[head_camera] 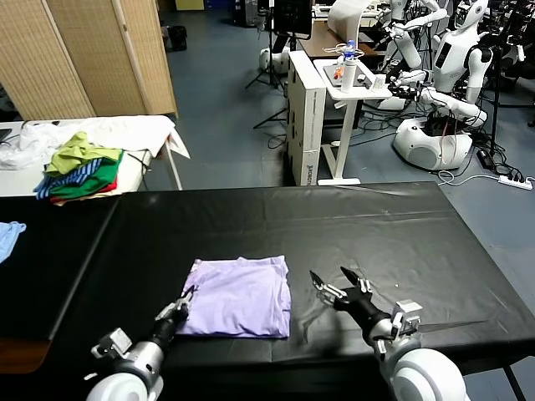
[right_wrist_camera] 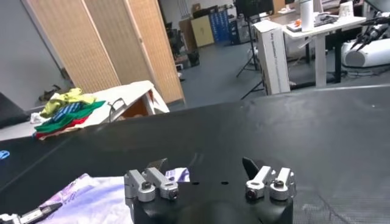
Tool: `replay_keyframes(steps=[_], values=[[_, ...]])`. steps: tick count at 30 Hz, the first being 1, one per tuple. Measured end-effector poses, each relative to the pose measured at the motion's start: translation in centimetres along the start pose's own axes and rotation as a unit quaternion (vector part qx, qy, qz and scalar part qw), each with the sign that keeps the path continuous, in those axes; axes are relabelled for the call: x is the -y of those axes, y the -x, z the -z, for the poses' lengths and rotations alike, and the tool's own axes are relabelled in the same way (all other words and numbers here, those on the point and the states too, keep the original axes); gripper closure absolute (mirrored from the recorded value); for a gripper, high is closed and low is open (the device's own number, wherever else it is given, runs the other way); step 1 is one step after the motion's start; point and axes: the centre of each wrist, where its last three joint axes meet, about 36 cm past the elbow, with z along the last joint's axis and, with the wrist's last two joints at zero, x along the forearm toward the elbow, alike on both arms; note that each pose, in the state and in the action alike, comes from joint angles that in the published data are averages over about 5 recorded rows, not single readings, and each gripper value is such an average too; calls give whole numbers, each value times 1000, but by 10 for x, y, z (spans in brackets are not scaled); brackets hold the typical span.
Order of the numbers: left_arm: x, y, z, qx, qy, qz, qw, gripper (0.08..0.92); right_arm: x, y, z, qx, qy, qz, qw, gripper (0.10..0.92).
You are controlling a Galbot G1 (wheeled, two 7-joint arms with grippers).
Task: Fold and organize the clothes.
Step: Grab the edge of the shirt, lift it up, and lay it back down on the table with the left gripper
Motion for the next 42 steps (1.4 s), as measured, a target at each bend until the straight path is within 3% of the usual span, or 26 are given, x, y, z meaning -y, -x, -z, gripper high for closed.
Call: replay_keyframes(steps=[4, 10, 22, 26, 29, 32, 34, 37, 42], values=[[-1, -9, 13, 12, 78, 38, 996, 827, 0, 2, -2, -1, -4, -1, 1000, 115], [-13, -28, 44, 27, 185, 80, 979, 827, -1, 6, -6, -4, -9, 0, 1000, 115], [-62, -74, 132, 51, 381, 158, 909, 827, -9, 15, -15, -12, -3, 10, 1000, 115], [-65, -89, 156, 60, 421, 182, 887, 827, -11, 18, -18, -13, 0, 12, 1000, 115], [-56, -95, 163, 68, 429, 196, 879, 827, -14, 19, -20, -15, 1, 13, 1000, 115], [-37, -97, 159, 77, 421, 198, 882, 827, -15, 16, -20, -15, 0, 13, 1000, 115], [-19, -96, 151, 80, 404, 184, 893, 827, -14, 14, -20, -15, -1, 11, 1000, 115], [9, -93, 134, 75, 359, 142, 919, 827, -12, 8, -19, -15, -3, 6, 1000, 115], [43, -81, 101, 50, 255, 69, 963, 827, -12, 2, -21, -17, -3, -1, 1000, 115]])
